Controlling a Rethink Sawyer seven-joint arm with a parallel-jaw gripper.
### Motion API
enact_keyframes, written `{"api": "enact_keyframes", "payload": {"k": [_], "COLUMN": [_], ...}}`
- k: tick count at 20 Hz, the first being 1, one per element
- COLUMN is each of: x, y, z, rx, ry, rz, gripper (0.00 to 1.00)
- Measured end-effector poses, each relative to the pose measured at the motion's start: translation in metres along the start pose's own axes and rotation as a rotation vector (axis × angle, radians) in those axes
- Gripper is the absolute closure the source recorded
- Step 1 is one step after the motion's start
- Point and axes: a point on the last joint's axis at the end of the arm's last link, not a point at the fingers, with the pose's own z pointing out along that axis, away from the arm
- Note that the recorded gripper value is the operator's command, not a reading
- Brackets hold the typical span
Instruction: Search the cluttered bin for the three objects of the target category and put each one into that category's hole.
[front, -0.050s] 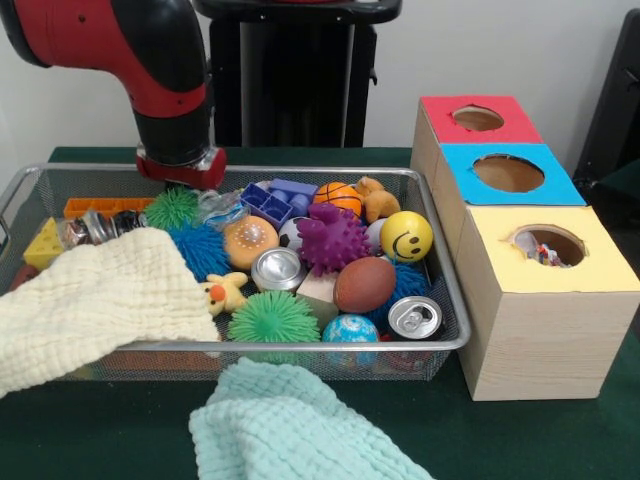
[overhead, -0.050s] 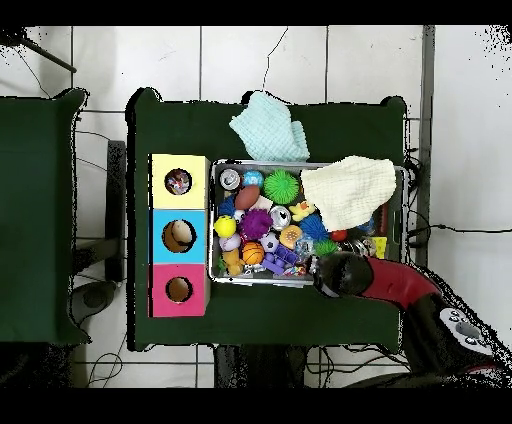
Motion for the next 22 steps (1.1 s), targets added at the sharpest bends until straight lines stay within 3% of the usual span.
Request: {"api": "enact_keyframes", "payload": {"k": [2, 3, 12, 22], "x": [0.001, 0.002, 0.013, 0.017], "y": [-0.002, -0.003, -0.001, 0.012], "z": [0.001, 0.001, 0.005, -0.001], "rx": [-0.008, -0.011, -0.013, 0.030], "ry": [-0.011, -0.017, -0.091, -0.097], "rz": [0.002, 0.003, -0.036, -0.081], "gripper": [0.00, 1.00, 1.00, 1.00]}}
